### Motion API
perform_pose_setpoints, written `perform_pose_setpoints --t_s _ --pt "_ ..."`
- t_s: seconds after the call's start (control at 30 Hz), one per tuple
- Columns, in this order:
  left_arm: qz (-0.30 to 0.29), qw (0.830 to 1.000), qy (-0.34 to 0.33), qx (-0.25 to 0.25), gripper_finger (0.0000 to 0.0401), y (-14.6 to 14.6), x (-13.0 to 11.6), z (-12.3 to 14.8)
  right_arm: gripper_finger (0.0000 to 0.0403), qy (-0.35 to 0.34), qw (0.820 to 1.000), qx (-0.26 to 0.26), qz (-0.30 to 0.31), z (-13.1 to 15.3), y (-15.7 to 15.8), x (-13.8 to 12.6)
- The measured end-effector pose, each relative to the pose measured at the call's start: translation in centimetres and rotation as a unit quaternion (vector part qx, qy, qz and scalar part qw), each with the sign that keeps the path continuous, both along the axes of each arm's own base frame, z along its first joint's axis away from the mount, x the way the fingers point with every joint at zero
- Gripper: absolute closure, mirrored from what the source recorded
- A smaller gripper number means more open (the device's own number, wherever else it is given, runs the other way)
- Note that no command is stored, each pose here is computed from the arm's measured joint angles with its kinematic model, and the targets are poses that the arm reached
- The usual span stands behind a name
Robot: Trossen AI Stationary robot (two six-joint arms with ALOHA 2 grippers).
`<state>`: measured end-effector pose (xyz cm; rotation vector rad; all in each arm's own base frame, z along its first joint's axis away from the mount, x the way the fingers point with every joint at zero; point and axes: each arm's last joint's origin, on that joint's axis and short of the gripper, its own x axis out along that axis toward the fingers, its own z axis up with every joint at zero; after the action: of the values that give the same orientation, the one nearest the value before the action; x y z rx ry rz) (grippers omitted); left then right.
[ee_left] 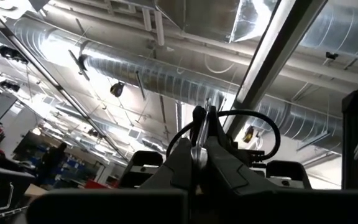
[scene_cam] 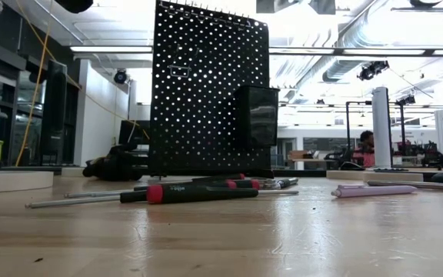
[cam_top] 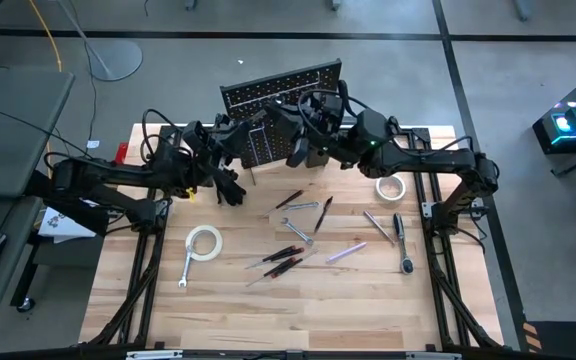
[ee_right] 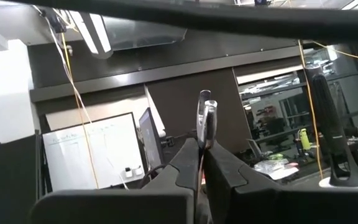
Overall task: Hang tools onto peg board
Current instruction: Hang the silver wrench on the peg board
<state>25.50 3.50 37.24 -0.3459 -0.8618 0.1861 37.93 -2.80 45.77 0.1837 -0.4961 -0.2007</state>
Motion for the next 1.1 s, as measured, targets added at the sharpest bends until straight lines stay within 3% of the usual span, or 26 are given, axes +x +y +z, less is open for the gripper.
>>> perform_pose_setpoints --t_s 0.33,0.5,0.7,0.8,1.1 --pt "0.022 0.999 0.038 -0.005 0.0393 0.9 -1.4 0.8 0.0298 0.071 0.997 0.022 0.013 -0.7 0.1 -0.1" --pt "0.007 0.990 0.139 0.007 0.0393 0.9 -2.9 1.0 0.0268 0.154 0.988 -0.015 -0.008 0.0 0.2 -2.4" --pt "-0.011 0.941 0.339 -0.008 0.0393 0.5 -6.2 -0.6 0.0266 0.289 0.957 -0.037 0.001 0.3 0.5 -6.9" --pt "-0.031 0.912 0.408 -0.021 0.0393 0.3 -7.1 -1.8 0.0265 0.336 0.941 -0.029 0.029 -0.2 0.7 -7.9" --pt "-0.118 0.862 0.493 -0.016 0.0393 -0.3 -4.5 -4.7 0.0265 0.452 0.881 -0.019 0.137 -4.9 1.2 -4.8"
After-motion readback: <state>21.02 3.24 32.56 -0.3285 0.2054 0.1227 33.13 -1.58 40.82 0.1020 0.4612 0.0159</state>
